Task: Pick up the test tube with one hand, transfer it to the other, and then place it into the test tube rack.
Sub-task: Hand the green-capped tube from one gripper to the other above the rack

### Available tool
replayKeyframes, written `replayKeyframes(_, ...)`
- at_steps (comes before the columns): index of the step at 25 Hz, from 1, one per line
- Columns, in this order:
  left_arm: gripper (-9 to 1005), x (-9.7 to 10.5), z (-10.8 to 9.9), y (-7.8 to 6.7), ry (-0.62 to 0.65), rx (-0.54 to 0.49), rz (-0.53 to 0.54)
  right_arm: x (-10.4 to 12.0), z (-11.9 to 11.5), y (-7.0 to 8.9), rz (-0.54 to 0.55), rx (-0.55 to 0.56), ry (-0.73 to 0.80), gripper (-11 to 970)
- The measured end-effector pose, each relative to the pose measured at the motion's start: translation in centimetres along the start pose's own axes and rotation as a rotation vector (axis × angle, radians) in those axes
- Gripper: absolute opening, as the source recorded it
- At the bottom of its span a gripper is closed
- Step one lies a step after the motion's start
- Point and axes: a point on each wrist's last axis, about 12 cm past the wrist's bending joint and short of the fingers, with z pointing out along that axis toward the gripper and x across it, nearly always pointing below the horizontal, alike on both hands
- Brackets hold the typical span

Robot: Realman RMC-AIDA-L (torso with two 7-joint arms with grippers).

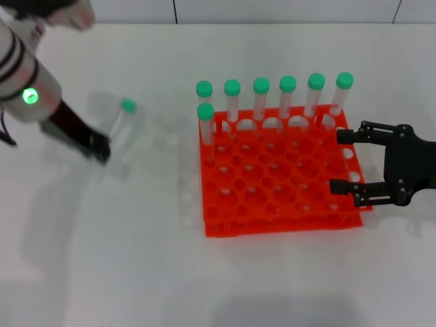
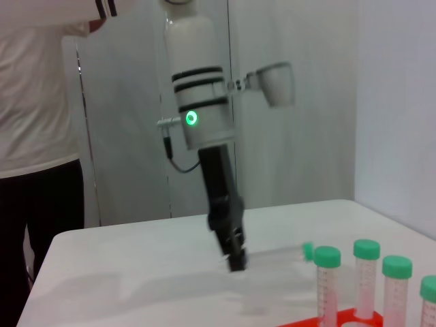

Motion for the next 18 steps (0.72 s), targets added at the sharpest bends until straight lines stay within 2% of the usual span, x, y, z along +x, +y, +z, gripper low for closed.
replayKeyframes(1,191,-0.4,-1.3,0.6,-0.128,-0.05,0.029,0.0,0.0,0.0,-0.002,0.001,-0.001,853)
replayKeyframes(5,192,-0.8,-2.5,1.2,-0.298,-0.114,0.09,-0.1,-0.1,-0.1,0.002,0.004,-0.003,853)
replayKeyframes(8,192,-1.2,-2.8,1.3,-0.426,-0.115,0.132,-0.1,0.0,-0.1,0.008,0.005,-0.005,853)
replayKeyframes(12,191,-1.3,-3.2,1.4,-0.648,-0.069,0.202,-0.1,0.4,0.0,0.013,0.003,-0.011,853)
replayKeyframes(13,191,-1.2,-3.3,1.5,-0.744,-0.04,0.237,-0.1,0.5,0.1,0.015,0.002,-0.013,853)
replayKeyframes(18,191,-0.5,-3.5,1.5,-0.967,0.09,0.354,-0.2,0.6,0.1,0.024,0.003,-0.021,853)
